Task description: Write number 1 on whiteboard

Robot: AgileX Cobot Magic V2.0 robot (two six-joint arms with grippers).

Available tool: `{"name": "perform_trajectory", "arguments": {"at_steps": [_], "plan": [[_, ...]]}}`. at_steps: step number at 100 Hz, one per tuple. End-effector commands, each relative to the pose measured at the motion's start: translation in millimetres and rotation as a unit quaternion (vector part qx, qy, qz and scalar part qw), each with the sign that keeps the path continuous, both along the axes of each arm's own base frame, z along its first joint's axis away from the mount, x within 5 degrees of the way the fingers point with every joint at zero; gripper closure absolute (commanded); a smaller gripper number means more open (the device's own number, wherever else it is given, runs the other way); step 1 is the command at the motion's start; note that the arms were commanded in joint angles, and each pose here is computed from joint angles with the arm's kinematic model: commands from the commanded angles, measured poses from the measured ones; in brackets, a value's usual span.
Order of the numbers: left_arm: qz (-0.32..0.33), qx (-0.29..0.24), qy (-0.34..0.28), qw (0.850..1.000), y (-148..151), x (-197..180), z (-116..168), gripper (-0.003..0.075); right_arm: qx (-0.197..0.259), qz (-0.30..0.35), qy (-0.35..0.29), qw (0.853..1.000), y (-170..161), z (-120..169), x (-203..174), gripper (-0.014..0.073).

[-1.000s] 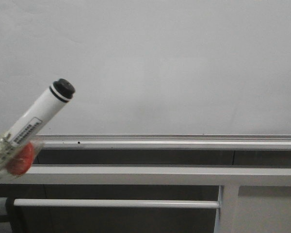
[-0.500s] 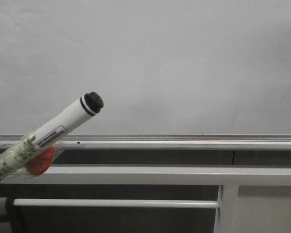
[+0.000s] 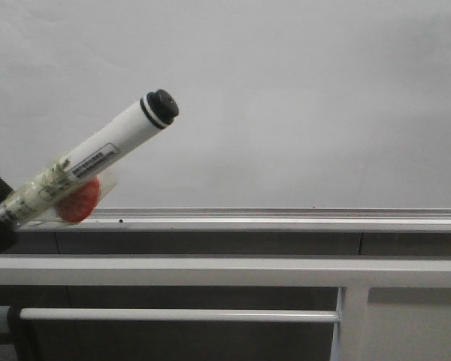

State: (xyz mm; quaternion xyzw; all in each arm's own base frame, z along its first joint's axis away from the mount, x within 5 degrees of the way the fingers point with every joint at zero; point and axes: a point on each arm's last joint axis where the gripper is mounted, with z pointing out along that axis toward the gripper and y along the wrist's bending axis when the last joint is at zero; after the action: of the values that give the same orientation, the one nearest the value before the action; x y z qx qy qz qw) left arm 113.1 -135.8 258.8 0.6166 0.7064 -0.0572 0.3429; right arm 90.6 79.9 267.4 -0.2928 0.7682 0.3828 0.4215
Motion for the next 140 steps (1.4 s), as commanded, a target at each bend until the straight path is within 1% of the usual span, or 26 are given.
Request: {"name": "perform_trajectory", "arguments": {"at_steps": [1, 7, 19, 31, 40, 47, 54, 59, 64, 66, 71, 89, 99, 118, 140], "plan": [[-0.016, -0.014, -0.023, 1.0, -8, 4, 11, 0.0741, 0.04, 0.012, -0.032, 0.999, 4, 15, 8, 0.0658], [-0.019, -0.003, -0.015, 1.0, -11, 6, 6, 0.0741, 0.039, 0.022, -0.032, 0.998, 6, 16, 11, 0.0658], [-0.022, 0.002, -0.005, 1.0, -19, 10, 4, 0.0741, 0.035, 0.051, -0.023, 0.998, 13, 19, 17, 0.0658], [-0.049, -0.013, -0.021, 0.998, -32, 7, 12, 0.0741, 0.032, 0.083, -0.01, 0.996, 23, 20, 22, 0.0658], [-0.073, -0.01, -0.036, 0.997, -38, 3, 14, 0.0741, 0.024, 0.095, -0.004, 0.995, 31, 18, 27, 0.0643], [-0.077, -0.007, -0.035, 0.996, -40, 3, 13, 0.0741, 0.015, 0.104, -0.012, 0.994, 36, 17, 30, 0.0574], [-0.073, -0.007, -0.03, 0.997, -41, 3, 12, 0.0741, 0.01, 0.103, -0.014, 0.995, 39, 16, 33, 0.0452], [-0.073, -0.01, -0.031, 0.997, -42, 4, 12, 0.0741, 0.008, 0.108, -0.012, 0.994, 41, 15, 34, 0.0337], [-0.073, -0.016, -0.036, 0.997, -43, 4, 13, 0.0741, 0.008, 0.108, -0.009, 0.994, 43, 14, 35, 0.0258], [-0.073, -0.018, -0.038, 0.996, -43, 4, 13, 0.0741, 0.007, 0.108, -0.007, 0.994, 43, 14, 36, 0.0235], [-0.073, -0.024, -0.042, 0.996, -44, 5, 14, 0.0741, 0.007, 0.109, -0.008, 0.994, 44, 15, 37, 0.0208], [-0.073, -0.028, -0.045, 0.996, -46, 6, 13, 0.0741, 0.038, 0.117, -0.022, 0.992, 47, 20, 38, 0.0209], [-0.073, -0.03, -0.046, 0.996, -48, 7, 12, 0.0741, 0.044, 0.115, -0.032, 0.992, 47, 21, 40, 0.0209], [-0.072, -0.042, -0.056, 0.995, -51, 9, 17, 0.0741, 0.046, 0.112, -0.013, 0.993, 51, 13, 50, 0.0209], [-0.07, -0.054, -0.059, 0.994, -53, 10, 24, 0.0741, 0.069, 0.115, -0.007, 0.991, 56, 8, 60, 0.0209]]}}
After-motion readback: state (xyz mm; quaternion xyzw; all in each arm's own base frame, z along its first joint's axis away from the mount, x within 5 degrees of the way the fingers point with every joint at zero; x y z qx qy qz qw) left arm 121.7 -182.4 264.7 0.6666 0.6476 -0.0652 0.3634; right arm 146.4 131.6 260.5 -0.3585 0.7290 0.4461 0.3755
